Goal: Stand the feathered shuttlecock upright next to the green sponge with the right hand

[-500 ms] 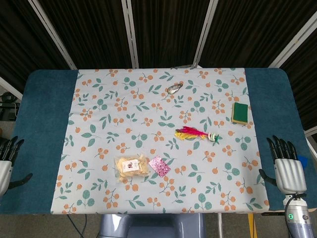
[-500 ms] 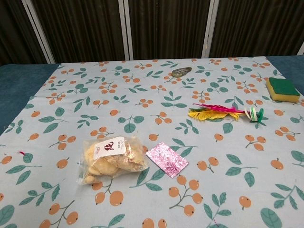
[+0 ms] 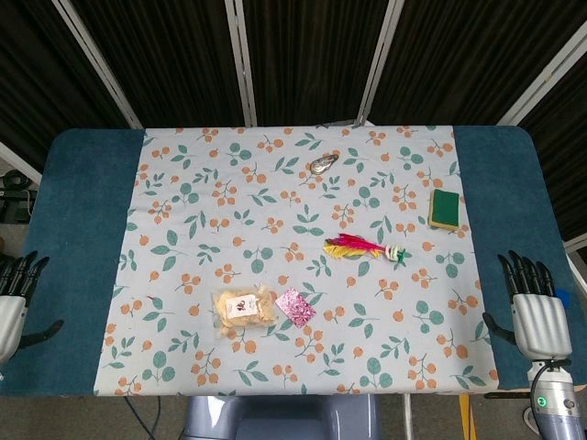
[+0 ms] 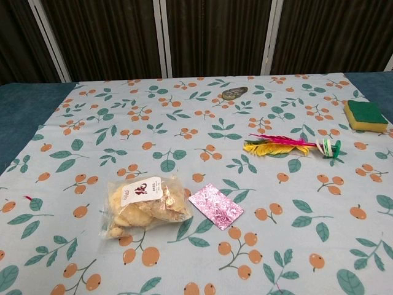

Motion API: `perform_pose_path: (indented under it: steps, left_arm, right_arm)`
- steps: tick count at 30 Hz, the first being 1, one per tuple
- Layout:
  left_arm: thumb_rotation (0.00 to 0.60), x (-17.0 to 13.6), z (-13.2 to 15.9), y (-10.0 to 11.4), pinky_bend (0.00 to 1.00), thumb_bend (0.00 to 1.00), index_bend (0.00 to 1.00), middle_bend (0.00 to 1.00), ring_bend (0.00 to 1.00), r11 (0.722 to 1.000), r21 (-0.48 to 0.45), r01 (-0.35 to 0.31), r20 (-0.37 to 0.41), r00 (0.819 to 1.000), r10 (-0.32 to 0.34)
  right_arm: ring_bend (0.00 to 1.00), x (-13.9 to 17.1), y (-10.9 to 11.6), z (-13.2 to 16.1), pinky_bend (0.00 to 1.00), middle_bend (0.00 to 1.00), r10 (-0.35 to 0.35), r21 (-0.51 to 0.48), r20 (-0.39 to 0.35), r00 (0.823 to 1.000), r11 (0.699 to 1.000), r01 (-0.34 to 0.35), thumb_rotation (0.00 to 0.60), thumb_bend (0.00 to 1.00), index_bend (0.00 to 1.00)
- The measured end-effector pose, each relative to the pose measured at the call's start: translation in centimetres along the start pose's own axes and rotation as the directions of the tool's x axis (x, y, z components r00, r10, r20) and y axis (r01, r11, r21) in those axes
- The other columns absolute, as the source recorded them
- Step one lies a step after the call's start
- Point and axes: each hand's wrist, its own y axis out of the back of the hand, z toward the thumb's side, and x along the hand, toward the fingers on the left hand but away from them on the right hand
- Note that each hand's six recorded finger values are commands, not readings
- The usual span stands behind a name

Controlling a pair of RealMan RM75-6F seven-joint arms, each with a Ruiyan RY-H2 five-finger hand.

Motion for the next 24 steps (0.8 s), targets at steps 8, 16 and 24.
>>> perform_pose_path:
  steps: [8, 16, 24]
  left_arm:
    - [0.559, 0.0, 0.1, 0.0, 0.00, 0.20, 0.00, 0.00, 0.00, 1.000, -0.005, 0.000, 0.005, 1.000, 0.000]
    - [0.561, -0.3, 0.0, 0.2, 0.00, 0.20, 0.00, 0.00, 0.00, 1.000, -0.001, -0.009, 0.000, 1.000, 0.009]
    - [0.559, -0.3, 0.1, 0.3, 0.00, 0.20, 0.00, 0.00, 0.00, 1.000, -0.011, -0.007, 0.001, 1.000, 0.007]
  right_arm:
    - [0.00, 0.1, 0.0, 0.2, 0.00, 0.00, 0.001, 0.000, -0.005, 1.000, 1.000, -0.001, 0.600, 0.15, 0.00]
    - [0.00, -0.4, 0.2, 1.3, 0.00, 0.00, 0.003, -0.033, -0.021, 1.000, 0.999, -0.004, 0.600, 0.15, 0.08]
    - [0.00, -3.6, 0.4, 5.9, 0.00, 0.05, -0.003, -0.012, -0.099, 0.995, 1.000, 0.002, 0.600, 0.15, 0.24]
